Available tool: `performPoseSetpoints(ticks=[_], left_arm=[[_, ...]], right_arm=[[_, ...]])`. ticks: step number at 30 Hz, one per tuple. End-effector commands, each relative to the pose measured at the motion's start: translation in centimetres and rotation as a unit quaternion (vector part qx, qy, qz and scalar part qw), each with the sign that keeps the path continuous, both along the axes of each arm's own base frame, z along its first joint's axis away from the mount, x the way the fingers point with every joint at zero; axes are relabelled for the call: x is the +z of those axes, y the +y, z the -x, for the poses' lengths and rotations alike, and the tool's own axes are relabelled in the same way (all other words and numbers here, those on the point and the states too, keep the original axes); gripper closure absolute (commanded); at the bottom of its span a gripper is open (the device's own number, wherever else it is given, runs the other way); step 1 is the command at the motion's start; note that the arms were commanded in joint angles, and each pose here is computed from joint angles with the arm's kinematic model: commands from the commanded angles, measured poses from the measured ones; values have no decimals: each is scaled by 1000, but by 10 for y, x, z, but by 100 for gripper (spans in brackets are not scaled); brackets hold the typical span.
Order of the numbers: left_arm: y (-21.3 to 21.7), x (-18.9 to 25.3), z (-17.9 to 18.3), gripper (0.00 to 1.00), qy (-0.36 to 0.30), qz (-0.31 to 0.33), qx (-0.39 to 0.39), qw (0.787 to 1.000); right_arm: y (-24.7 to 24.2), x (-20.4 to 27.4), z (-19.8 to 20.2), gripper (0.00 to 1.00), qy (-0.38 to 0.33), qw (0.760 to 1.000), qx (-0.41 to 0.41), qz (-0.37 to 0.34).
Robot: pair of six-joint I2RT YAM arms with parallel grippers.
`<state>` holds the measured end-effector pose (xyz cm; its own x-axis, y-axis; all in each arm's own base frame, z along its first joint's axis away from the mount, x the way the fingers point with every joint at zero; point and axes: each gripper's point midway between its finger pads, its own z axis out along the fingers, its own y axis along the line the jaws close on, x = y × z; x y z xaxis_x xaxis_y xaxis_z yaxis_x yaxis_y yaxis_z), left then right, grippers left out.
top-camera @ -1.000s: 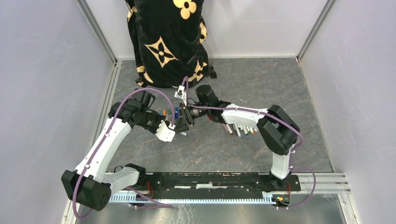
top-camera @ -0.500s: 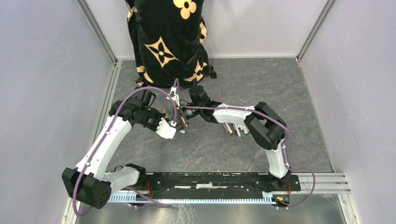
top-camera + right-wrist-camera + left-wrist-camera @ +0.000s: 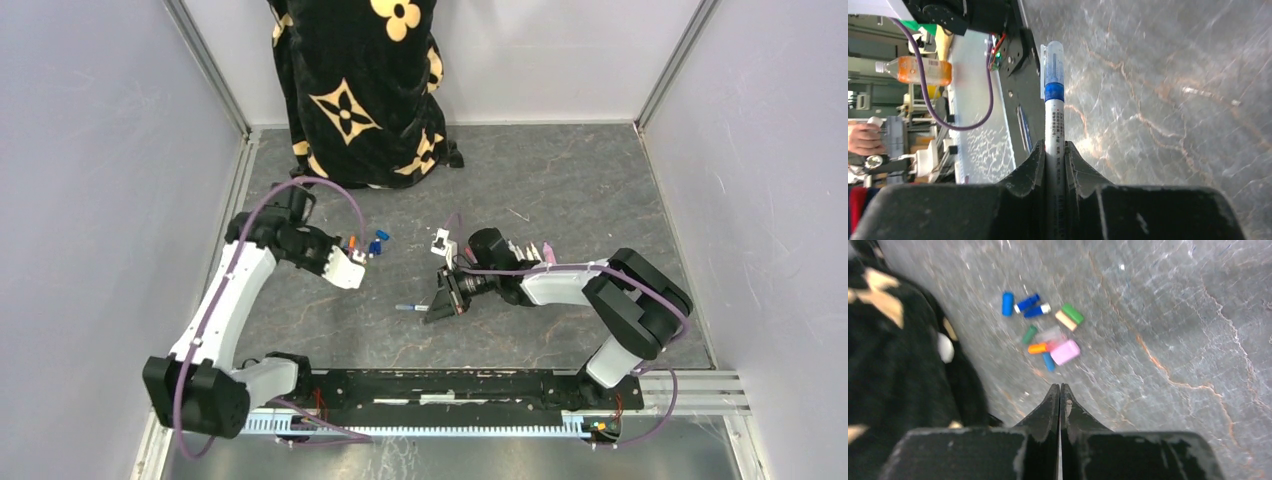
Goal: Open the pen caps
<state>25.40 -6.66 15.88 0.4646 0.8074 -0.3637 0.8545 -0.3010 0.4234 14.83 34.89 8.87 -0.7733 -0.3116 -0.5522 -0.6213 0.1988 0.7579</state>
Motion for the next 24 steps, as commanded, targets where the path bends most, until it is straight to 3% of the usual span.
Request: performPoseSetpoints(ticks=[1, 4, 7, 10, 11, 12, 17, 24], left_arm=[[0, 6, 2, 98, -15, -78, 17, 997], [-14, 18, 3, 97, -12, -40, 19, 999], [-36, 28, 19, 63, -9, 16, -3, 1000], [-59, 38, 30, 44, -10, 67, -11, 998], [-67, 42, 32, 28, -8, 81, -9, 997], [-73, 43, 35, 20, -1, 89, -8, 996], [-90, 39, 38, 6, 13, 98, -11, 995], [-98, 34, 27, 11, -15, 101, -24, 995]], right_arm=[[4, 24, 6, 100, 12, 999, 46, -20], [14, 41, -5, 100, -1, 999, 37, -39], [25, 55, -12, 100, 7, 998, 28, -60], [36, 66, -20, 100, 17, 997, 14, -74], [40, 71, -24, 100, 18, 996, 7, -83], [44, 75, -26, 100, 16, 996, 4, -93], [63, 103, -32, 100, 35, 989, -3, -146], [76, 123, -31, 100, 40, 983, 4, -179]])
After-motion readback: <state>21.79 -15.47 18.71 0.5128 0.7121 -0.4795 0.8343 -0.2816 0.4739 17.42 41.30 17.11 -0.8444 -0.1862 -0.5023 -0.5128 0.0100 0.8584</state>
